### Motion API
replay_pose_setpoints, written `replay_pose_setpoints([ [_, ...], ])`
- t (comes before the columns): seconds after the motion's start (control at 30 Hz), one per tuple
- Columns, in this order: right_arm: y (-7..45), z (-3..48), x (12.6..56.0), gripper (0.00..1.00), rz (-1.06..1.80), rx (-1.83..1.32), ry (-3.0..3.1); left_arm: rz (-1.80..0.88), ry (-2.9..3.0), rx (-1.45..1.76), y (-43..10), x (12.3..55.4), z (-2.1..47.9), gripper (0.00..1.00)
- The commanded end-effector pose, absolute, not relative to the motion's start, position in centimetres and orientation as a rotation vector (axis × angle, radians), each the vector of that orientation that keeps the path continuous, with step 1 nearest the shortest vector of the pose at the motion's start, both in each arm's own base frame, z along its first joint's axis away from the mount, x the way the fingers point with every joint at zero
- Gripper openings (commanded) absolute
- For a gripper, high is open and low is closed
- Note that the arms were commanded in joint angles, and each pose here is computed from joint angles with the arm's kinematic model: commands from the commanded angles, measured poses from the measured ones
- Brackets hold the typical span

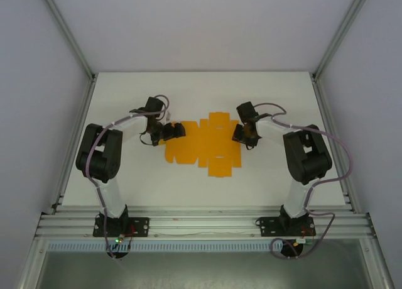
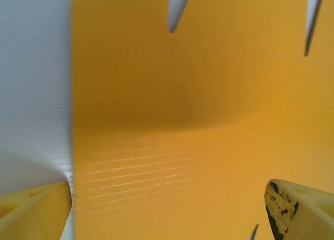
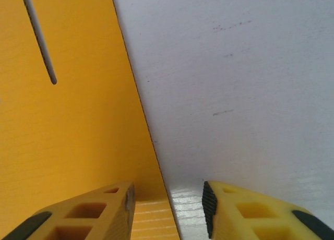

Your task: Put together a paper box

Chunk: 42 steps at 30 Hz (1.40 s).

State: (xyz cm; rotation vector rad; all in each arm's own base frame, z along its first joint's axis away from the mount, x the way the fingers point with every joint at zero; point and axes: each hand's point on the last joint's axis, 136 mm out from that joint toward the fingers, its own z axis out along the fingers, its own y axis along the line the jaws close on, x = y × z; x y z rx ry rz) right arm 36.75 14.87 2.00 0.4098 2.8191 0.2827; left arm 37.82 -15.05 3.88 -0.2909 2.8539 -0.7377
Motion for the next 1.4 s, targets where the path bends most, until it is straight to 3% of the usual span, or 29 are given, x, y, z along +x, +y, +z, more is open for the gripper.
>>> replay_pose_setpoints([
  [0.0,16.8,-2.4,34.5,0.36,0.382,0.417,2.927,-1.026,2.778,-0.17,-19.1,37.9,4.9,0.93],
  [0.1,17.5,-3.3,33.8,0.36,0.421,0.412,2.959,-1.231,2.653,-0.135,-20.9,38.4,7.3,0.93],
  [0.43,16.5,-5.1,32.0,0.34,0.362,0.424,3.008,-1.55,2.297,-0.057,-23.1,39.3,15.9,0.87],
  [0.5,16.1,-5.7,31.9,0.35,0.325,0.431,3.01,-1.487,2.31,-0.045,-22.8,39.1,16.1,0.84],
  [0.63,16.0,-7.0,32.1,0.33,0.306,0.45,3.025,-1.342,2.404,-0.038,-22.1,38.6,15.1,0.66],
  [0.87,14.8,-7.3,32.1,0.33,0.199,0.447,3.015,-1.242,2.457,0.025,-22.4,37.9,14.9,0.6],
  [1.13,14.6,-7.3,32.3,0.33,0.182,0.444,3.002,-0.721,2.763,0.049,-20.6,37.6,9.8,0.5],
  [1.23,14.3,-7.2,32.3,0.34,0.163,0.439,2.994,-0.597,2.807,0.062,-20.0,37.6,9.2,0.42],
  [1.37,14.8,-5.4,33.6,0.38,0.207,0.398,2.937,-0.662,2.761,0.068,-20.8,37.9,10.0,0.2],
])
